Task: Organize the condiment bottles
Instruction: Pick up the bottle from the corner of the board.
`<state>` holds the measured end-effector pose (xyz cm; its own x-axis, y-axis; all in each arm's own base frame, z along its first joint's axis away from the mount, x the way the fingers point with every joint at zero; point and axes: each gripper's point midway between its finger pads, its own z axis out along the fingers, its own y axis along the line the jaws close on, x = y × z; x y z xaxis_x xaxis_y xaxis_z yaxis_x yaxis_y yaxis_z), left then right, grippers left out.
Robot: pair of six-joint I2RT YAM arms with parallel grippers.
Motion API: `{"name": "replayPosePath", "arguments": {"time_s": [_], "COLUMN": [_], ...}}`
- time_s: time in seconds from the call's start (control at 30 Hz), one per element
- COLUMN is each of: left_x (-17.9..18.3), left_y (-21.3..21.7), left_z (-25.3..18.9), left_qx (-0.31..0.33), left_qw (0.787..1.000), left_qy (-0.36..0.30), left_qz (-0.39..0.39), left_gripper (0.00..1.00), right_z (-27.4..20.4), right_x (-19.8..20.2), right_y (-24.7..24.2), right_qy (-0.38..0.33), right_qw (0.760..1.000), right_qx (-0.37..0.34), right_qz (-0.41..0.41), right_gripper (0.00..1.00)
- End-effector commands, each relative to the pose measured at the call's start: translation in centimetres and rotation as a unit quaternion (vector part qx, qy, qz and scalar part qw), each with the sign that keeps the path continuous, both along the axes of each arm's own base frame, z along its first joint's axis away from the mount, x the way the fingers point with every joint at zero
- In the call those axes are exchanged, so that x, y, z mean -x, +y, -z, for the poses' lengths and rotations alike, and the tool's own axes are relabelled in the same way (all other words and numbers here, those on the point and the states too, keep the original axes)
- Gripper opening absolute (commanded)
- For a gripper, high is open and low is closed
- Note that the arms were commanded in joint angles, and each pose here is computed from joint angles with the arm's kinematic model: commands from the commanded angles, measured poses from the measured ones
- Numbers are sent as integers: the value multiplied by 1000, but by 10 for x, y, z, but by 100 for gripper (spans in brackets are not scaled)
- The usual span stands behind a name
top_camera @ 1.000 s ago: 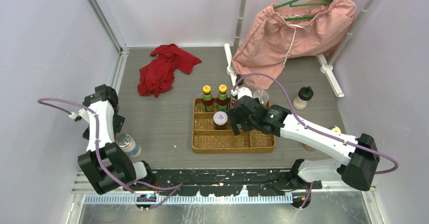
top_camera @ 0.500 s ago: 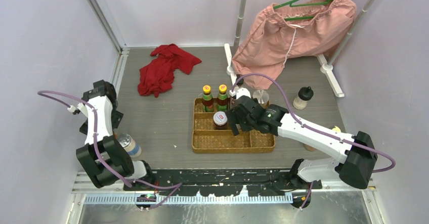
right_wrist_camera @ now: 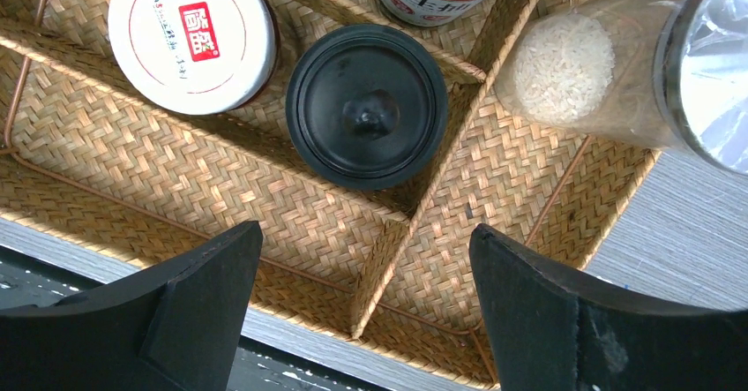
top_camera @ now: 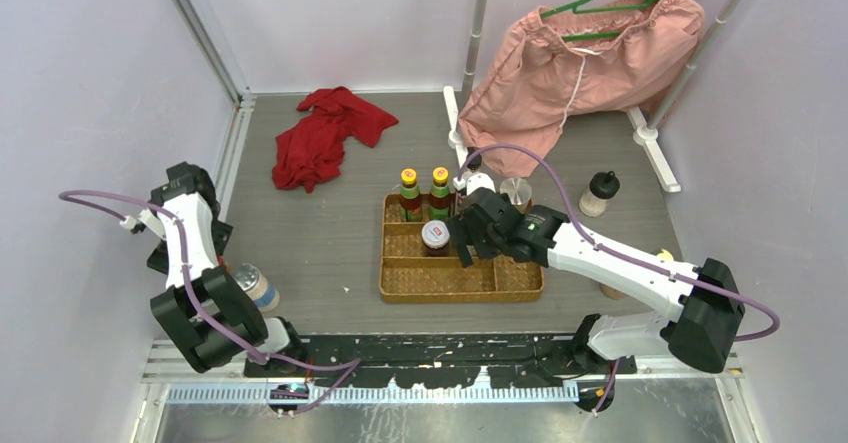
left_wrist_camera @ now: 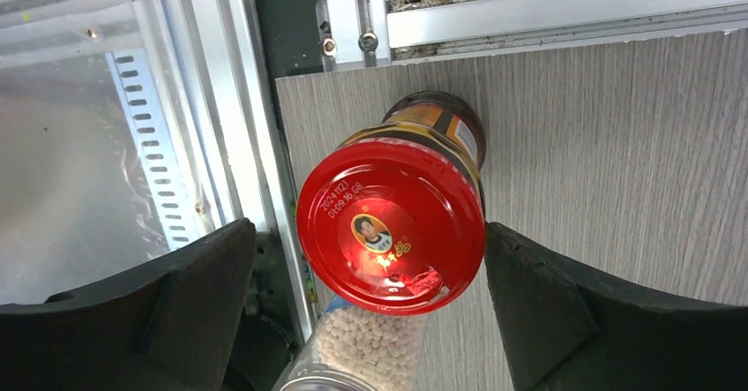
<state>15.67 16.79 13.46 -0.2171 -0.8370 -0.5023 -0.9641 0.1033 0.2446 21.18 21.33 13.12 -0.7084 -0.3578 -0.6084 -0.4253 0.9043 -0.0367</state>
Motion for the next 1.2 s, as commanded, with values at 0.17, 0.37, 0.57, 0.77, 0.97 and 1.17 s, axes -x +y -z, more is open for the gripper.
{"name": "replayPosePath", "arguments": {"time_s": [0.17, 0.37, 0.57, 0.77, 0.97, 1.17], "left_x": [-11, -14, -16, -15, -18, -19], "left_y": [2, 5, 9, 11, 11, 11], "left_z": [16, 16, 15, 20, 26, 30], "left_qx": [20, 15, 16, 23, 39, 46], "left_qw": [999, 999, 999, 999, 998, 998], "left_qy": [-28, -35, -44, -41, -52, -52], "left_qz": [17, 20, 10, 5, 3, -1], "left_gripper": [100, 100, 100, 100, 99, 93], "right_z": [-5, -3, -1, 0, 2, 3], "right_x": [-5, -4, -4, -4, -5, -5], "right_y": [5, 4, 5, 4, 6, 5], "right_qy": [-10, -9, -6, -5, -3, -2], "right_qw": [1000, 1000, 1000, 1000, 1000, 1000], "right_qx": [-12, -10, -9, -6, -7, -5], "right_qz": [-1, -2, -2, -2, -3, -2], "right_gripper": [93, 93, 93, 93, 93, 93]}}
